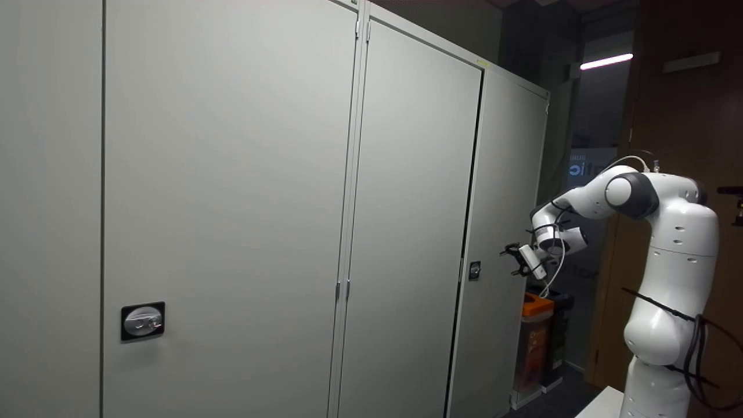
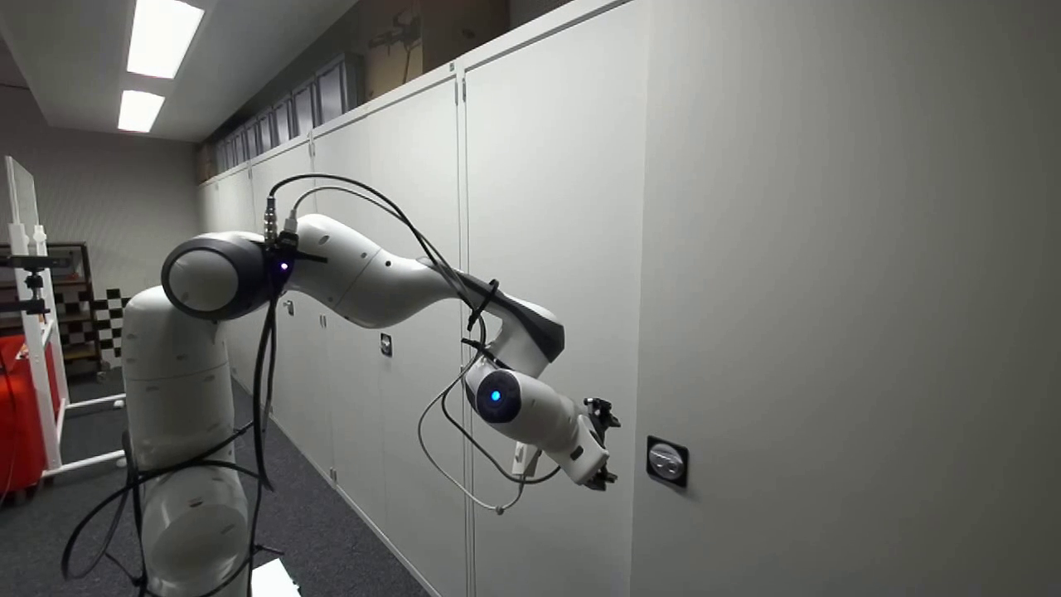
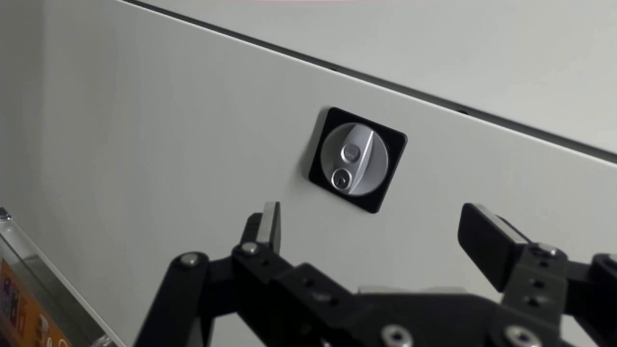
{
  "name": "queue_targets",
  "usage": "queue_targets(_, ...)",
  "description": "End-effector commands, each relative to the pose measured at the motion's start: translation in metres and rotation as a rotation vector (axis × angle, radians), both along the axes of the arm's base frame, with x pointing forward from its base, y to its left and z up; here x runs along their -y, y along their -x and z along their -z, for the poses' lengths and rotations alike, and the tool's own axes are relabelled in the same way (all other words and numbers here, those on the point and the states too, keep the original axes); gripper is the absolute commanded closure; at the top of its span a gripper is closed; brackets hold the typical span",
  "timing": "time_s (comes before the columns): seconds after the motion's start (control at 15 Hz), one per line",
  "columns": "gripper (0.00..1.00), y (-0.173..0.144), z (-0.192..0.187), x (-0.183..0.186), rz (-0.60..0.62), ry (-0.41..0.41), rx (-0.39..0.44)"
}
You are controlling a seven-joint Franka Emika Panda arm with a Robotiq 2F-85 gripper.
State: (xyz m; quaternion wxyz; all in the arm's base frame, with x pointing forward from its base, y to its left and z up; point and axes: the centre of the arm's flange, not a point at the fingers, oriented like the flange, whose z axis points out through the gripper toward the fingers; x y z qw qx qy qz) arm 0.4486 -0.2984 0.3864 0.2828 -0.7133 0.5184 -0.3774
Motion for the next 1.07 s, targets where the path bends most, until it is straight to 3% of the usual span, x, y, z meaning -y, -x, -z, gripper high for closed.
queue_targets(0.0,0.00,-0.021,0.014,0.021,-0.010,-0.027,0.041)
queue_targets(0.47,0.00,-0.034,0.036,0.030,-0.080,-0.087,0.182)
queue_targets(1.0,0.00,-0.034,0.059,0.037,-0.058,-0.128,0.273)
